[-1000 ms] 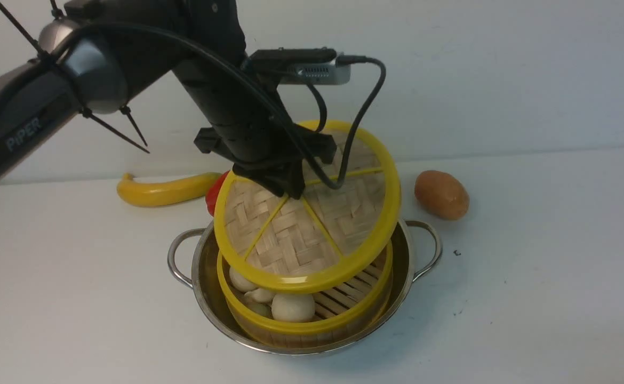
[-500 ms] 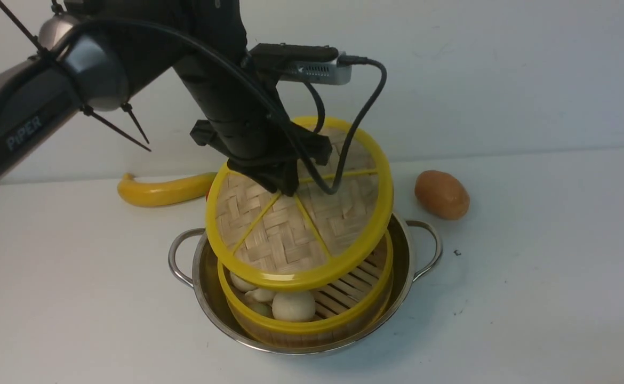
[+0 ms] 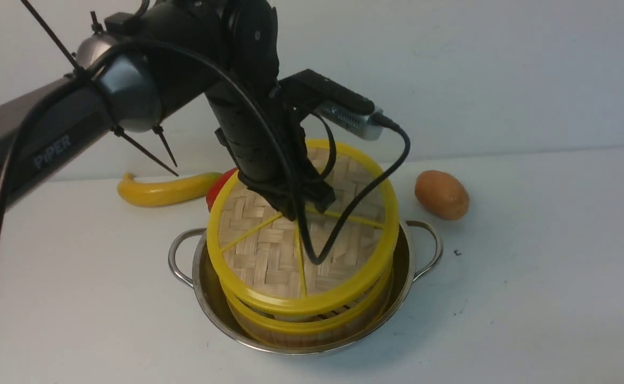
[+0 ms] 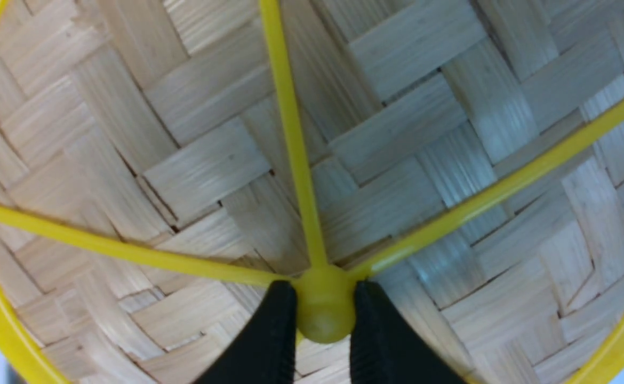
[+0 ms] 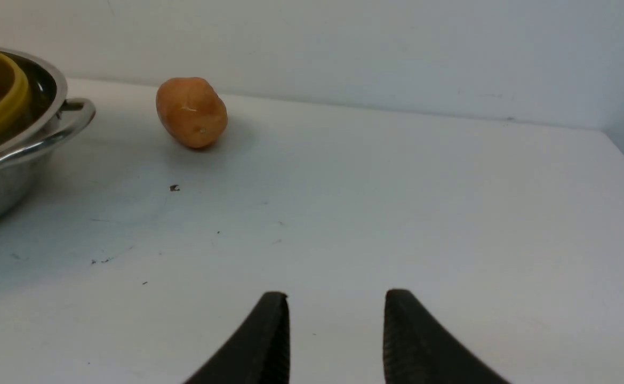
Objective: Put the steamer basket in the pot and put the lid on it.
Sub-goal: Use the left arm to place the steamer lid on the steamer
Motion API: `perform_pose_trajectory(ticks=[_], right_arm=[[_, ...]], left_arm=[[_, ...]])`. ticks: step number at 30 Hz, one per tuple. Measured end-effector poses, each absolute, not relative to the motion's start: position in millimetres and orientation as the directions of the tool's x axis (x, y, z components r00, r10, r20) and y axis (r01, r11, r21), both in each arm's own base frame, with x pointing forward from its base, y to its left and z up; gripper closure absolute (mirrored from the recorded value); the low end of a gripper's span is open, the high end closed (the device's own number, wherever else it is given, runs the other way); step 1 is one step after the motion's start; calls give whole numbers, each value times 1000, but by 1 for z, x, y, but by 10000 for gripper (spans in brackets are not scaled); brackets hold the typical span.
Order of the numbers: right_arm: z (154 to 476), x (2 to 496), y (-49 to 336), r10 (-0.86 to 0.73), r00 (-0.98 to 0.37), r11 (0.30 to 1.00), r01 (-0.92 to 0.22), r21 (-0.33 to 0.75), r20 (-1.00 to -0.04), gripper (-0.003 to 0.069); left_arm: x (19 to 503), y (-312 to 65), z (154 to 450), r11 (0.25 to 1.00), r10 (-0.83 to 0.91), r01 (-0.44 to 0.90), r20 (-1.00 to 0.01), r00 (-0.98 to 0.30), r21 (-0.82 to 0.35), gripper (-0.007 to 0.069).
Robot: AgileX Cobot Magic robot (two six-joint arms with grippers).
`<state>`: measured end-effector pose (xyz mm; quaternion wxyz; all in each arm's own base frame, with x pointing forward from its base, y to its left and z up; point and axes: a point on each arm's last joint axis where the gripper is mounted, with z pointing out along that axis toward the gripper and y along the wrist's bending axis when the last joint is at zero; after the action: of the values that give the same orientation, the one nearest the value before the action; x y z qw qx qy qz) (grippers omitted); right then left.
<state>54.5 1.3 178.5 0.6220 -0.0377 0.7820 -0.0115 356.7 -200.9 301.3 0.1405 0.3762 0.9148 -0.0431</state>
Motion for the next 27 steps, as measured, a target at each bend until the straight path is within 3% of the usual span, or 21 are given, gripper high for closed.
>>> perform_pose_trajectory(ticks=[4, 12, 22, 27], right_arm=[[178, 55, 1, -73, -223, 997, -45, -65, -972, 421], [178, 55, 1, -73, -223, 997, -45, -65, -972, 421], [178, 55, 1, -73, -223, 997, -45, -65, -972, 421], [178, 55, 1, -73, -223, 997, -45, -65, -972, 421]], left_arm=[[354, -203, 297, 685, 698, 728, -283, -658, -2, 510], [357, -198, 295, 680, 718, 730, -258, -646, 65, 510], [370, -201, 263, 671, 736, 738, -180, -652, 73, 510], [370, -201, 263, 671, 737, 738, -180, -652, 76, 510]])
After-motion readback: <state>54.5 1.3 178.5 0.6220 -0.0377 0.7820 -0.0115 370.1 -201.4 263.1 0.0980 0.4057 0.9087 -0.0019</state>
